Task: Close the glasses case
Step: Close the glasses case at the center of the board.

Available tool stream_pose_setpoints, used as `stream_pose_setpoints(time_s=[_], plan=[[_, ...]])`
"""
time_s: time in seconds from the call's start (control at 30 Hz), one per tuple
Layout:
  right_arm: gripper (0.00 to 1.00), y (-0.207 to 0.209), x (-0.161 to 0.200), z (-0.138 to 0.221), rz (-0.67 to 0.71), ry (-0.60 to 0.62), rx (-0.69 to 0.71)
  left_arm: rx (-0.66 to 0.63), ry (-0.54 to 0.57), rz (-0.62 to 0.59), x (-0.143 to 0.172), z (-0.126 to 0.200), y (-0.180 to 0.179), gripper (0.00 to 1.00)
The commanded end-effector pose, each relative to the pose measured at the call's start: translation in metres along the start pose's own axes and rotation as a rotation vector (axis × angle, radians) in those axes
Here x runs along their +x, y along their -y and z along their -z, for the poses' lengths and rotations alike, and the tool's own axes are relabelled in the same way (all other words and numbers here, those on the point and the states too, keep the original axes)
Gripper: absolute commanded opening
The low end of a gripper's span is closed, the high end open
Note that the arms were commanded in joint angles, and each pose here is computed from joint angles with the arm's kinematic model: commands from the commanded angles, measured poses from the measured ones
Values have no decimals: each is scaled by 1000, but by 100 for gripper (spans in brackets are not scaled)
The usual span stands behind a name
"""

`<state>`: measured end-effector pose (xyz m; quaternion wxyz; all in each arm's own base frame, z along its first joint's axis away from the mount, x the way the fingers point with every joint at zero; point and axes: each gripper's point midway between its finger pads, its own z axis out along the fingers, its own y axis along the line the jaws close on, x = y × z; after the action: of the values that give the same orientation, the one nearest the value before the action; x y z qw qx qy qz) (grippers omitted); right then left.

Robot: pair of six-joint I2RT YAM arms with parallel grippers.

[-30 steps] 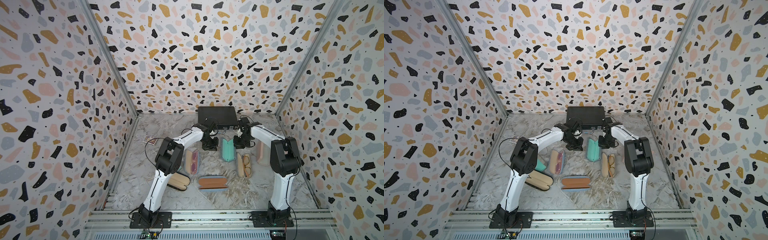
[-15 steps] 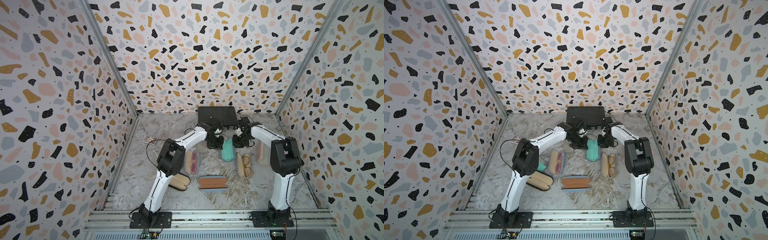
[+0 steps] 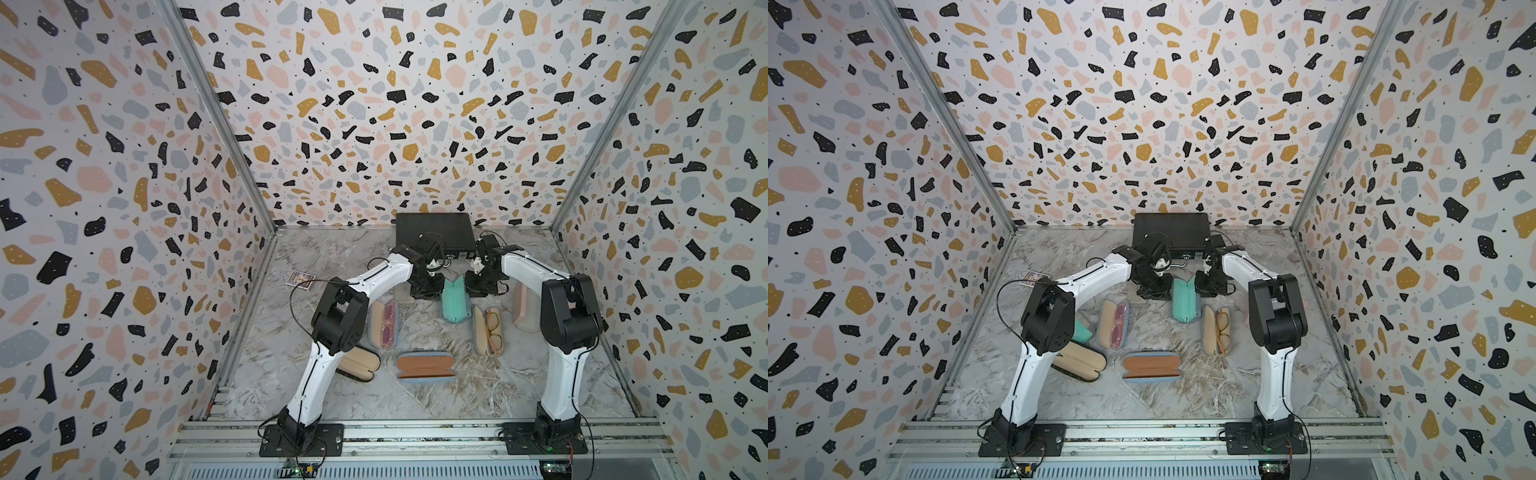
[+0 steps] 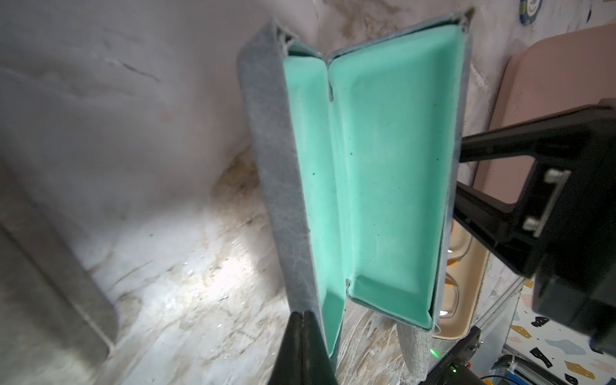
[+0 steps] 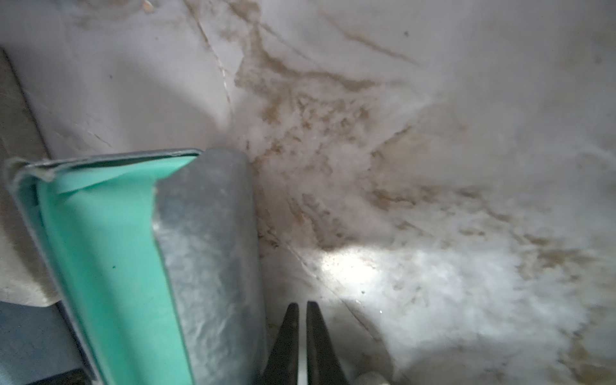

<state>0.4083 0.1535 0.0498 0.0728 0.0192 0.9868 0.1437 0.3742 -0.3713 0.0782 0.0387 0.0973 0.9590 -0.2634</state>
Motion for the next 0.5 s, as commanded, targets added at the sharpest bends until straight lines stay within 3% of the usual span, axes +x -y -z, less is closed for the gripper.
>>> stream_pose_setpoints(time_s=[0.0, 0.23, 0.47], plan=[[11, 3, 4, 7, 9, -2, 24, -25, 33, -6, -5, 20, -10, 0], [12, 5, 5, 4, 7, -8, 32, -23, 32, 8, -5, 19, -18, 0], [12, 4, 7, 1, 5, -20, 23, 4, -3, 35, -4, -5, -21, 0]])
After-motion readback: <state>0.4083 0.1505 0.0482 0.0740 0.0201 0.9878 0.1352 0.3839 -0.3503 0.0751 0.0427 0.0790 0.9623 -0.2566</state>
